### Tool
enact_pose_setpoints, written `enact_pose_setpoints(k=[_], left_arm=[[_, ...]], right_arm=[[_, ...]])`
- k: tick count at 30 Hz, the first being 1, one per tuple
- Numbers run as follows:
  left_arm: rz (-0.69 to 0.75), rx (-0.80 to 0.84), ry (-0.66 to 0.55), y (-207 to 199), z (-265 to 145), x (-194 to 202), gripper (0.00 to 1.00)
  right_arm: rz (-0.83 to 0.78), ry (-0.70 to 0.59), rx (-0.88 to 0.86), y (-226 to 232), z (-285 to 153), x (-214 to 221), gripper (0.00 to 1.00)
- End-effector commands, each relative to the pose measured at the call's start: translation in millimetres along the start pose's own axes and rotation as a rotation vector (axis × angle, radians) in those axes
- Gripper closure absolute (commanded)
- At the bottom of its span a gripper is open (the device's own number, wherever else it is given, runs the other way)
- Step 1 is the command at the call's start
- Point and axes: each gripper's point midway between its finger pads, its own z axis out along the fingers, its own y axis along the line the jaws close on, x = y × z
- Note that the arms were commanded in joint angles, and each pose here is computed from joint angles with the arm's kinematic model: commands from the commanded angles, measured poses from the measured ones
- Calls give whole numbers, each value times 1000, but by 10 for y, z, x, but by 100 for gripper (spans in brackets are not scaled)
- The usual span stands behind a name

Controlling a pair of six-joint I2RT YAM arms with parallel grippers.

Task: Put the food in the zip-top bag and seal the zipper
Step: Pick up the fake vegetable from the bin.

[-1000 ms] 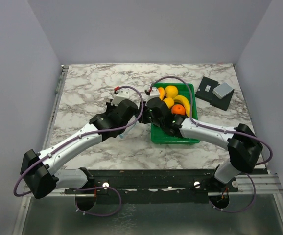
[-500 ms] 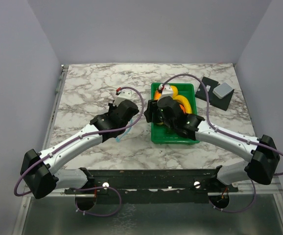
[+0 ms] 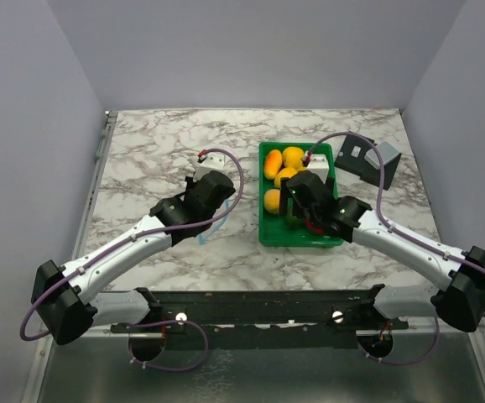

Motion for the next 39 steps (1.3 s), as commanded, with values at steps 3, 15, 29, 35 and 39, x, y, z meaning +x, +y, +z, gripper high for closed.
enact_pose_setpoints(k=[3, 15, 29, 35, 39], left_arm=[[-14, 48, -19, -30, -48, -25, 100], [-16, 57, -27, -23, -72, -35, 100], [-18, 59, -33, -13, -84, -46, 100], [-14, 58, -31, -12, -79, -36, 100], [-12, 58, -31, -12, -79, -37, 100]], right_arm=[[65, 82, 188, -601, -8, 327, 4], [194, 146, 283, -910, 118, 694, 2], [210, 198, 311, -1024, 397, 831, 2], [219, 214, 313, -1032, 470, 898, 4], [226, 227, 317, -1054, 498, 967, 7]])
